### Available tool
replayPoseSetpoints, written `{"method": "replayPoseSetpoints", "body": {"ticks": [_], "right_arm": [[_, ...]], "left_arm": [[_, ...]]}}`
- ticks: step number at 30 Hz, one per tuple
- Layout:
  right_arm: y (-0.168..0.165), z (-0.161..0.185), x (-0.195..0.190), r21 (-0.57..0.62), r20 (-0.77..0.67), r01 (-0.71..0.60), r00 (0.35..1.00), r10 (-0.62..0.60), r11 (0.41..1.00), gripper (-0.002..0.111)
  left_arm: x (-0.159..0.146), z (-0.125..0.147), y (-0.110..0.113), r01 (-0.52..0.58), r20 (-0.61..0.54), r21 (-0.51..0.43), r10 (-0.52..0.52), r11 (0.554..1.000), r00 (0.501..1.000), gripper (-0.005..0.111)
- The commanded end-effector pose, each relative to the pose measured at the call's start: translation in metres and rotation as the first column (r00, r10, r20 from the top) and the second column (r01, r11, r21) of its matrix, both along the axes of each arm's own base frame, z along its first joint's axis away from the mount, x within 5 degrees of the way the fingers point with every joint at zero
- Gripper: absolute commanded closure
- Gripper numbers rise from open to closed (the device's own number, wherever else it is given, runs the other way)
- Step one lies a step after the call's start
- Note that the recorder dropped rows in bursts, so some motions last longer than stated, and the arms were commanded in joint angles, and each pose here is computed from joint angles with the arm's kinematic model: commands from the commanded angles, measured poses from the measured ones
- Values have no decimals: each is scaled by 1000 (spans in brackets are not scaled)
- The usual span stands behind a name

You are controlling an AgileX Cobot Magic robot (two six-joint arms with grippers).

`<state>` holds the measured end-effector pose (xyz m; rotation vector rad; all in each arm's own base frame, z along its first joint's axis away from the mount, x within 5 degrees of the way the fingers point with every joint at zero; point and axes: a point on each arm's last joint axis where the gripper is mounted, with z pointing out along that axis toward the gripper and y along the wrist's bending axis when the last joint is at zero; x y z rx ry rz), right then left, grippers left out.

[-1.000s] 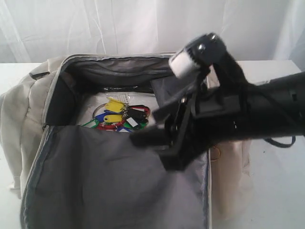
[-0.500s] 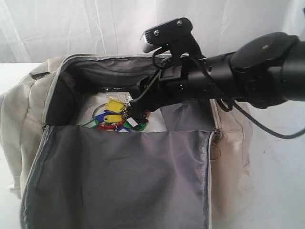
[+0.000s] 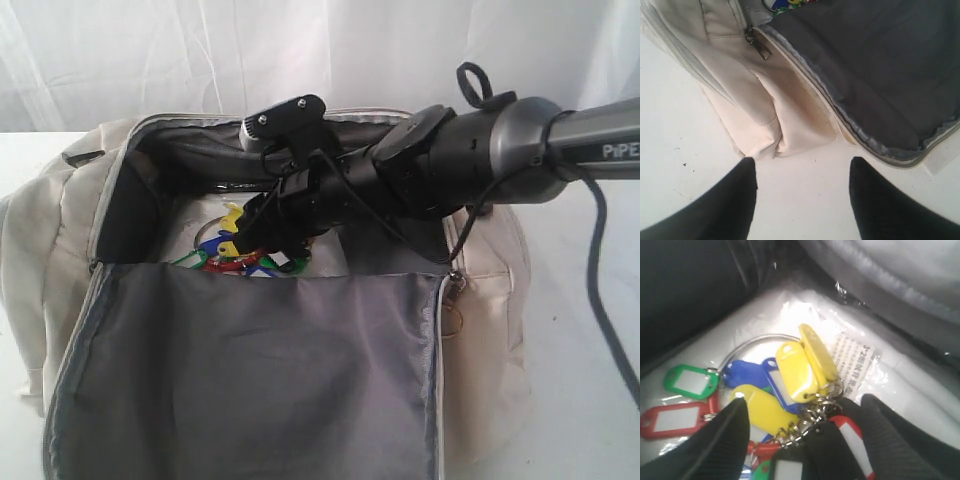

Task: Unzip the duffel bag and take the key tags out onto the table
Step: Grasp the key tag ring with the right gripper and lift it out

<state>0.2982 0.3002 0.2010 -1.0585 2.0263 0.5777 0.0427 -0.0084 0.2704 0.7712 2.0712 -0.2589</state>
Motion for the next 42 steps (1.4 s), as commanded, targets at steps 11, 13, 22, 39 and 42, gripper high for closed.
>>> {"method": "replayPoseSetpoints", "body": {"ticks": [11, 13, 22, 39, 42], "right_arm": [[15, -50, 5, -92, -42, -45, 998, 42, 995, 65], [15, -51, 6, -94, -42, -43, 998, 40, 995, 81], [19, 22, 8, 60, 48, -16, 999, 14, 998, 108], [-49, 212, -53, 268, 467, -108, 884, -31, 958, 108], [-65, 228, -58, 296, 479, -92, 876, -64, 951, 108]], "left_arm": [[2, 2, -6, 35, 69, -69, -30, 997, 997, 48], [3, 8, -11, 77, 124, -132, -61, 988, 990, 48], [7, 10, -6, 42, 190, -63, -29, 997, 981, 48], [11, -13, -17, 102, 228, -42, -90, 994, 970, 48], [11, -13, -17, 100, 225, -39, -88, 994, 970, 48]]}}
